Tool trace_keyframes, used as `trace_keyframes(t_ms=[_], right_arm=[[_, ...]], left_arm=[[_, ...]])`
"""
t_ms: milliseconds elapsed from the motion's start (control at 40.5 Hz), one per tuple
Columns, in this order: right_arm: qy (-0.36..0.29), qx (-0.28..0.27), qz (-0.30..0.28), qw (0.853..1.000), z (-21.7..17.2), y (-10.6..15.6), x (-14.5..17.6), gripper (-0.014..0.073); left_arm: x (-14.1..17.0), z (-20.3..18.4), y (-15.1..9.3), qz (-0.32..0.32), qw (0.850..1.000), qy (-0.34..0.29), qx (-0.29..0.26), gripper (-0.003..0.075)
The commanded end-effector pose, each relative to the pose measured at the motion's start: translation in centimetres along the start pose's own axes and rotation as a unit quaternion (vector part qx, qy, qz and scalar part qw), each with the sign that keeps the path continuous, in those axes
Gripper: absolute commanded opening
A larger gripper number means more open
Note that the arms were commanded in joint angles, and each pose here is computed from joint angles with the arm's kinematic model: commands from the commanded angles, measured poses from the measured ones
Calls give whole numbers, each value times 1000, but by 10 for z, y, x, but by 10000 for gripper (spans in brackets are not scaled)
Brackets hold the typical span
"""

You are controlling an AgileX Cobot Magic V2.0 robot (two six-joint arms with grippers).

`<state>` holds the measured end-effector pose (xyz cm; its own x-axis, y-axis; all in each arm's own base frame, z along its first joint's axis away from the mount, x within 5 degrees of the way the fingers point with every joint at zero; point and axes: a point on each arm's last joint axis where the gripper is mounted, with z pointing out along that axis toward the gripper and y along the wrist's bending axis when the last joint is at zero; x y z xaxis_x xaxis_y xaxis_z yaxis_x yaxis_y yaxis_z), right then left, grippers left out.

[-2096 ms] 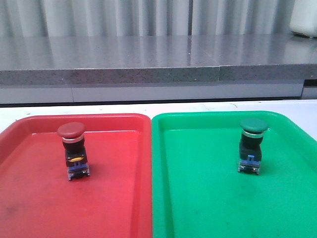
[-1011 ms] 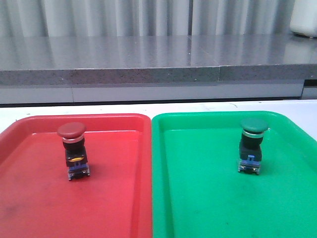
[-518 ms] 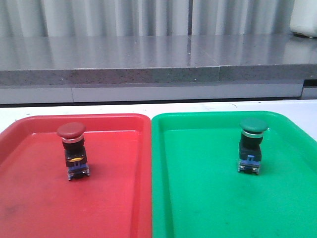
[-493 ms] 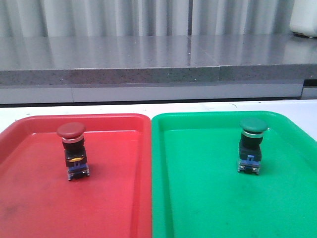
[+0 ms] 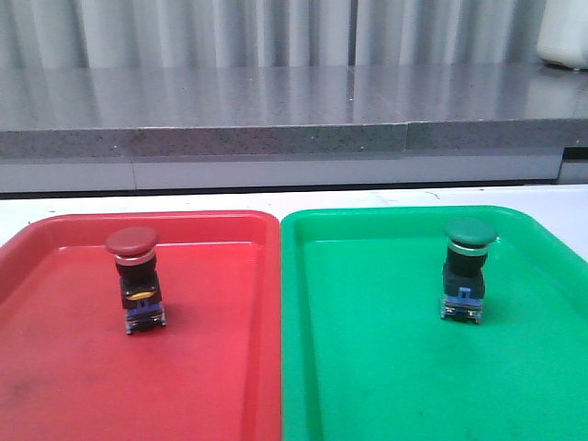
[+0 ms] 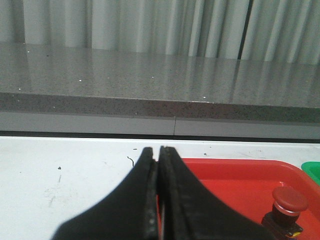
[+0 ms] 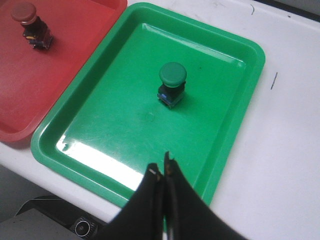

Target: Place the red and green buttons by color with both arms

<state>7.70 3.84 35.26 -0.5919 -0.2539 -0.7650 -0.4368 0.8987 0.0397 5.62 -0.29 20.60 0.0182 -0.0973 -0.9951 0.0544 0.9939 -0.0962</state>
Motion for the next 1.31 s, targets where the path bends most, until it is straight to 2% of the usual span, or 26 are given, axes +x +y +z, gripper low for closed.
trace_keyframes(t_ms=[0,1060,1159,1208,1282], right_arm=[[-36,5,-2,999,-5,-1,-10,-70],[-39,8,-7,999,-5,-1,-9,-70],[-68,31,-5,997,-3,-5,0,-70],[-103,49,1,994,-2,-8,6,-70],[-186,86,12,979,0,-14,16,-70]], left_arm=[[0,-1,0,0,999,-36,7,-20],[0,-1,1,1,999,-37,-7,-20],[0,-1,1,1,999,-37,-7,-20],[0,-1,1,1,999,-37,-7,-20],[0,-1,1,1,999,-37,-7,-20]])
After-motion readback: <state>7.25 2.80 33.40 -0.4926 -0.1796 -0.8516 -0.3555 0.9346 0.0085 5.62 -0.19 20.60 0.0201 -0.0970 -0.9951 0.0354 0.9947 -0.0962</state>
